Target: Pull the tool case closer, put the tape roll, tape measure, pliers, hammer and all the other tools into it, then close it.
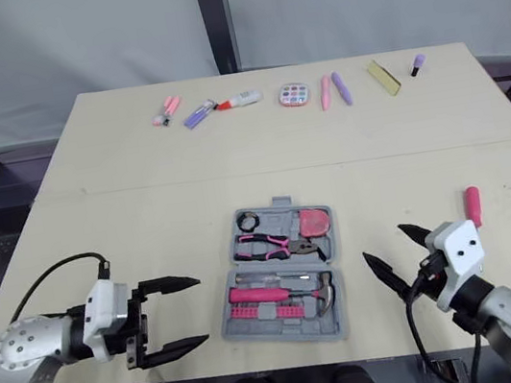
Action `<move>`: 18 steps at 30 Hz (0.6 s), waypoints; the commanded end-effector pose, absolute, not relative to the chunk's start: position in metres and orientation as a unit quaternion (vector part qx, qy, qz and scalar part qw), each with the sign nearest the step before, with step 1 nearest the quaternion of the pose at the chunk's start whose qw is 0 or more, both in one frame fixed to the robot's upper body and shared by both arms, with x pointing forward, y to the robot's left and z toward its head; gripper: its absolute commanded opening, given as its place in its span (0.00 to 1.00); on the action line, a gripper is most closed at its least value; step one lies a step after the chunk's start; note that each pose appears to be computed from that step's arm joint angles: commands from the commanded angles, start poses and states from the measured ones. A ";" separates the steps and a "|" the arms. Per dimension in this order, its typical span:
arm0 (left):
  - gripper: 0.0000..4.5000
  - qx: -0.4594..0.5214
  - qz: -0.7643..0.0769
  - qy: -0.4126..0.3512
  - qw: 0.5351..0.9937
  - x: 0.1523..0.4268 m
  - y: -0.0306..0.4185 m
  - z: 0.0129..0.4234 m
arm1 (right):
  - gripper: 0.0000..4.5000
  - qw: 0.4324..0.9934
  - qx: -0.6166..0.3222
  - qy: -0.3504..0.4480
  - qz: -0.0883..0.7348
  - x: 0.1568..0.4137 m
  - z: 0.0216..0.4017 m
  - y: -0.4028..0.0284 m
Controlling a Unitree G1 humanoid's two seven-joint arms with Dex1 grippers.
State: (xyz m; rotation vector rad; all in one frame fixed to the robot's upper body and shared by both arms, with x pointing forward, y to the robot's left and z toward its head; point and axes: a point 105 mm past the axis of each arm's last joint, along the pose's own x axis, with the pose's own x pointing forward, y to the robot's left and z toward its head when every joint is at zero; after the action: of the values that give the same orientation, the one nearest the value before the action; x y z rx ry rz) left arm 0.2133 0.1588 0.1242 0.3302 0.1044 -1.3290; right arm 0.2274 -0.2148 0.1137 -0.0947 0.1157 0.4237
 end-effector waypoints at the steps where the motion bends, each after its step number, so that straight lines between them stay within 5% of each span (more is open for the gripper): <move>1: 1.00 0.157 -0.622 0.034 0.766 0.213 0.154 0.126 | 1.00 0.985 -0.058 0.033 0.158 0.227 0.129 -0.228; 11: 1.00 0.145 -0.623 0.026 0.768 0.214 0.145 0.126 | 1.00 0.990 -0.091 0.110 -0.024 0.248 0.139 -0.307; 18: 1.00 0.142 -0.611 0.015 0.779 0.218 0.141 0.129 | 1.00 0.977 -0.014 0.191 -0.091 0.275 0.132 -0.337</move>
State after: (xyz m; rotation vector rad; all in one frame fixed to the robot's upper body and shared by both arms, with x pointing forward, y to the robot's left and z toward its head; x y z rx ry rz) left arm 0.2188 0.1434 0.1235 0.2917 0.0596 -1.3214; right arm 0.2769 -0.3263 0.1286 -0.0512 0.3729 -0.1297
